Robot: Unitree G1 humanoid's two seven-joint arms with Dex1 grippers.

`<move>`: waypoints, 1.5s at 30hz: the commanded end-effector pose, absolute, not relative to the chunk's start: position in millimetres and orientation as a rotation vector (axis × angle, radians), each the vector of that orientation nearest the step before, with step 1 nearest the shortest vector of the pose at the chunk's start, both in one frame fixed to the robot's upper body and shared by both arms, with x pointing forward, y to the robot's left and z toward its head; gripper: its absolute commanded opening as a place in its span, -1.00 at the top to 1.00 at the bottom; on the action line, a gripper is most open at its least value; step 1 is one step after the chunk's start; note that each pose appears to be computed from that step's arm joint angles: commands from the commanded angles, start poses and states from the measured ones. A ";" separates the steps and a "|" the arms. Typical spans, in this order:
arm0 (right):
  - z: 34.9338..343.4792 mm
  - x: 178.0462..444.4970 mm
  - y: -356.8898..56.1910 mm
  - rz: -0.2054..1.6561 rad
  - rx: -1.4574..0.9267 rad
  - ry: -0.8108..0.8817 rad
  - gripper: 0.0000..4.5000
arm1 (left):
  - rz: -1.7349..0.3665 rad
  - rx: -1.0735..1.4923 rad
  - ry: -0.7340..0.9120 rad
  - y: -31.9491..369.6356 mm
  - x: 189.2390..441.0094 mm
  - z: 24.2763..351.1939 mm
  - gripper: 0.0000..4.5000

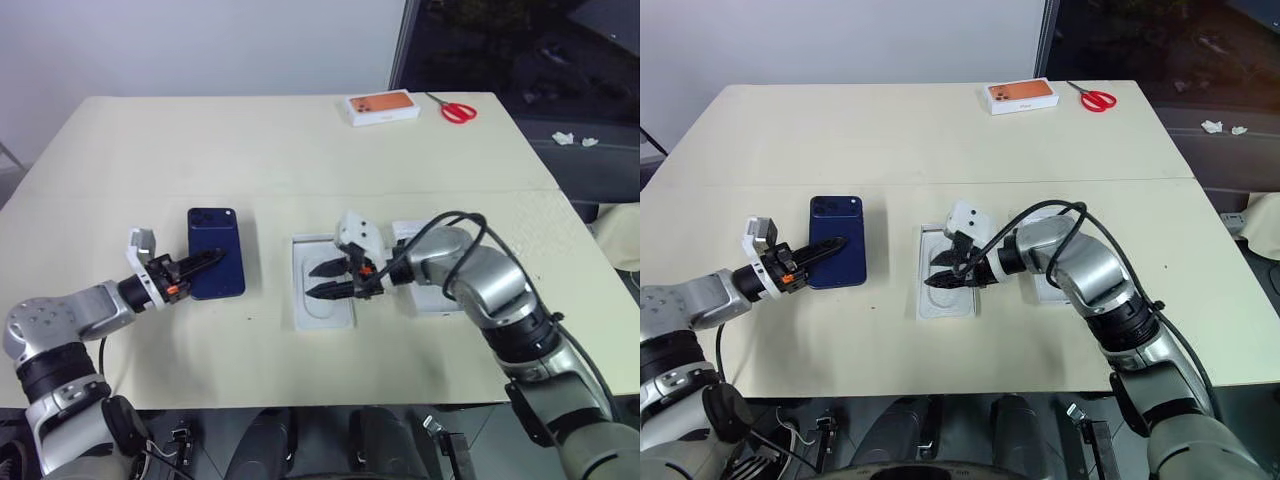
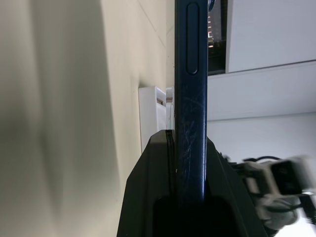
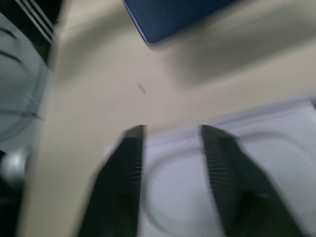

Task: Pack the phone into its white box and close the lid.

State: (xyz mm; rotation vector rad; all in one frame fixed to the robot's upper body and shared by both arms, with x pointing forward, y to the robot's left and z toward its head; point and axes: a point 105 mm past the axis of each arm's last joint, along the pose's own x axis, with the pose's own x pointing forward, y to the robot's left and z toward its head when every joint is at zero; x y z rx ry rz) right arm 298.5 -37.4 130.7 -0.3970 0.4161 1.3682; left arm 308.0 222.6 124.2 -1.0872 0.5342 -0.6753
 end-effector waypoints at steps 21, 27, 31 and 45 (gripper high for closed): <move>103.1 334.0 -17.2 1.281 -0.832 0.294 0.98 | -0.790 -1.036 0.503 208.3 300.1 140.3 1.00; 105.4 339.0 -11.2 1.274 -0.825 0.277 0.98 | -0.812 -1.024 0.502 203.5 296.6 141.8 1.00; 105.4 340.7 -19.1 1.266 -0.868 0.241 0.98 | -0.904 -1.001 0.495 192.5 286.0 152.4 1.00; 155.0 383.6 -118.4 0.997 -0.691 0.204 0.98 | -0.889 -0.966 0.576 122.1 301.4 135.2 1.00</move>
